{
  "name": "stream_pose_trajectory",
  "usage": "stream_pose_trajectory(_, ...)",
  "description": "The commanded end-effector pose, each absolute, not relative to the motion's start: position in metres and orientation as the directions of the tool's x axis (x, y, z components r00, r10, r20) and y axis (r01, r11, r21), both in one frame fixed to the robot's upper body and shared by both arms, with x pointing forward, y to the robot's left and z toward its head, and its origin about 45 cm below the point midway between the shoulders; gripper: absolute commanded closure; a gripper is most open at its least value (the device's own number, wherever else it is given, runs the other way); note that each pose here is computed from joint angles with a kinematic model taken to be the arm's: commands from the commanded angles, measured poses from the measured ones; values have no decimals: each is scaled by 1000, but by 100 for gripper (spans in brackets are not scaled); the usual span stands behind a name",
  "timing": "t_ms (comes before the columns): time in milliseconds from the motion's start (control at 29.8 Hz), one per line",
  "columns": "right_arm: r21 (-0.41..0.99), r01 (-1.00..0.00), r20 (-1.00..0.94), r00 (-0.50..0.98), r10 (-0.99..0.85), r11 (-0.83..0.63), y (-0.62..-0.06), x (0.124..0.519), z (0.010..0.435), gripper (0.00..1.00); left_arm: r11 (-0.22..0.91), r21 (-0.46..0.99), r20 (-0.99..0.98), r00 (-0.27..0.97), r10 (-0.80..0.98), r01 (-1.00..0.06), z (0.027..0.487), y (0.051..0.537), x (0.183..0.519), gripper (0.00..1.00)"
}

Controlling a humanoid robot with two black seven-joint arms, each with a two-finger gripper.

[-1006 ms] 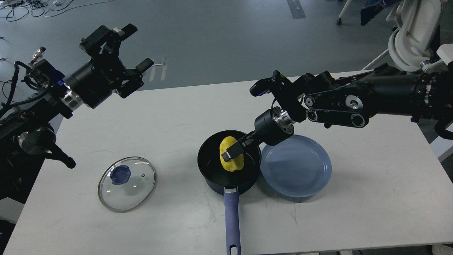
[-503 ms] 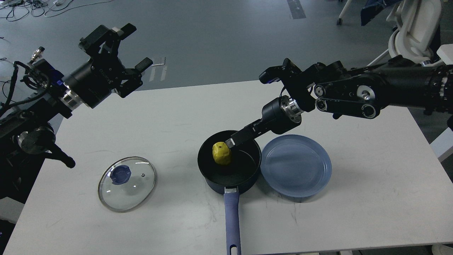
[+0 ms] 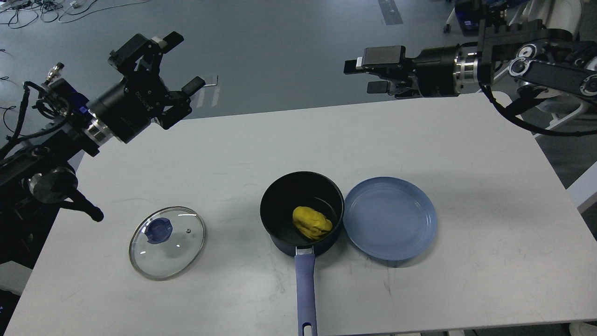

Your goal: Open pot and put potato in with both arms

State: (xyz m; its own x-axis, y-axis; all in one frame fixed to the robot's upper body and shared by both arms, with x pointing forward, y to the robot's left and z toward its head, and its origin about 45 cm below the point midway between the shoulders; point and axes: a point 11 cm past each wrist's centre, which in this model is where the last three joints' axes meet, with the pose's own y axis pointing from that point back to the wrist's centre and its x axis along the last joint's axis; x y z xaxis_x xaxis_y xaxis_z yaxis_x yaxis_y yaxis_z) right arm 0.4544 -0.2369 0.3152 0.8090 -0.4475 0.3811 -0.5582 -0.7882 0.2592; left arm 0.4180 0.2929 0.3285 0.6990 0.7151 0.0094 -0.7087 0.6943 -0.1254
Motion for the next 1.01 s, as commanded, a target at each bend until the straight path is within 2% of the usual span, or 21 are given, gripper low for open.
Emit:
stream_pose_trajectory(0, 149, -663, 240, 744, -624, -733, -271, 455, 302, 0, 688, -124, 7, 693, 721, -715, 327, 294, 418, 2)
stream_pose_trajectory(101, 50, -746, 97, 666, -740, -665, -293, 455, 290, 0, 674, -125, 2, 679, 734, -728, 325, 296, 419, 2)
stream_pose_trajectory(335, -65, -868, -205, 495, -845, -492, -330, 443, 255, 0, 665, -114, -72, 674, 735, -738, 302, 291, 415, 2)
stream_pose_trajectory(671, -1, -921, -375, 362, -853, -391, -349, 405, 188, 0, 622, -116, -219, 630, 745, -775, 262, 287, 405, 2)
stream_pose_trajectory(973, 44, -927, -397, 325, -858, -372, -356, 389, 166, 0, 607, -99, -254, 610, 751, -789, 245, 289, 400, 2)
